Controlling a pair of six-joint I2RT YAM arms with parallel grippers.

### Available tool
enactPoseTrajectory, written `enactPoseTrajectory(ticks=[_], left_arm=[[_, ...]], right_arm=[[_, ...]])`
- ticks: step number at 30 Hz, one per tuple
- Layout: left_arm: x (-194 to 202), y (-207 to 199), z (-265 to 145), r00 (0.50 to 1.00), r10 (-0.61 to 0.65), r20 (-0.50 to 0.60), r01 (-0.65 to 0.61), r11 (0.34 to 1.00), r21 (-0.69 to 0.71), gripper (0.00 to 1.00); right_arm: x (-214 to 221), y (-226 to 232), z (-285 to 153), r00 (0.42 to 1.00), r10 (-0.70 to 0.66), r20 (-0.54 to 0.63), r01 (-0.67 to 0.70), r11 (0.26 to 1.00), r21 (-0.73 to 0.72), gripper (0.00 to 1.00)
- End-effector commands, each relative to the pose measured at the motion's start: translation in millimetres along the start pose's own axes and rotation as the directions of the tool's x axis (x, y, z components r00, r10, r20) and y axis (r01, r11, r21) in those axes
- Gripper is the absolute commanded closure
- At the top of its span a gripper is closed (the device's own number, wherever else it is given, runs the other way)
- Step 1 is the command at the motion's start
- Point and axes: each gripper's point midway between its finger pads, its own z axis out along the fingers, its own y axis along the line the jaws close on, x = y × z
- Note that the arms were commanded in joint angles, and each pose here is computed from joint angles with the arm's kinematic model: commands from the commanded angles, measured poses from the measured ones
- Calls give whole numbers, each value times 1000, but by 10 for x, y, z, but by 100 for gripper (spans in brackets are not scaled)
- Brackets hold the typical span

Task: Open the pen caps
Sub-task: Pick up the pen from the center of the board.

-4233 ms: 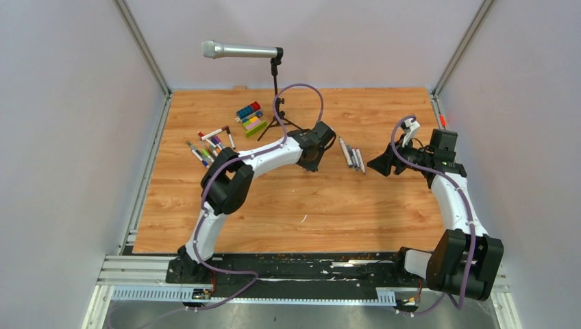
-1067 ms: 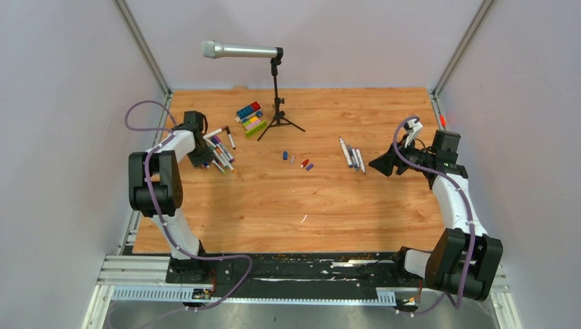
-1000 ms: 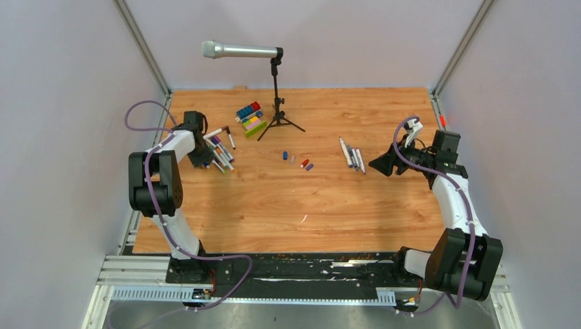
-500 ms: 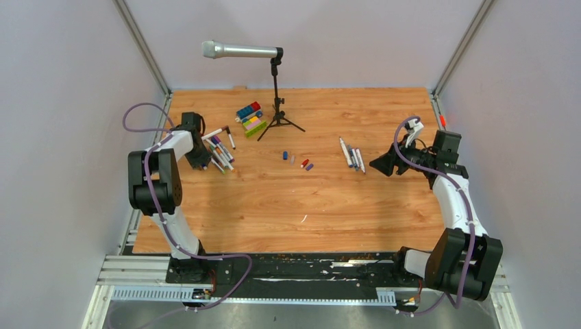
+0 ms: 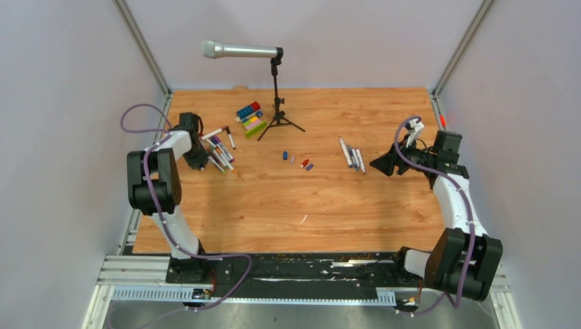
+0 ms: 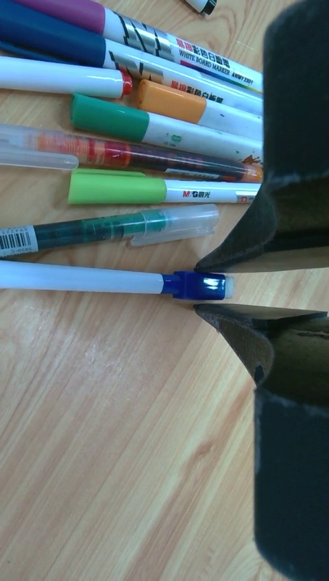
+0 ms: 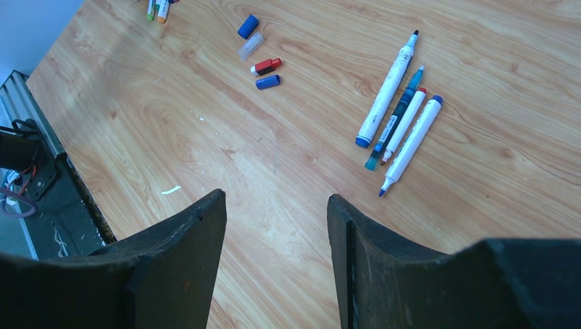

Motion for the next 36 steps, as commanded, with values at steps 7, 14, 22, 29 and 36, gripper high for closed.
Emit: enactPoseTrajectory(ticks=[7,14,22,29,36], left_arm=[[-118,170,-191,998,-7,66,8,1000,-11,89],[-87,273,-695,982,30,188,-44,997,69,100],[332,-206,-1391,951,36,308,-200,830,520,100],[727,-704,-2077,943,-5,332,-292,464,836,100],[1338,-1208,-2680,896,78,438,-445,189,876,100]], right_arm=[[-116,31,-39,998,-44,38,45,999,-18,43],[-130,49,-52,998,-46,45,47,999,-24,43],[-139,117,-68,996,-67,56,70,996,-51,44],[-121,404,-106,986,-133,102,150,971,-186,44],[-68,703,-167,966,-187,177,235,920,-314,44]])
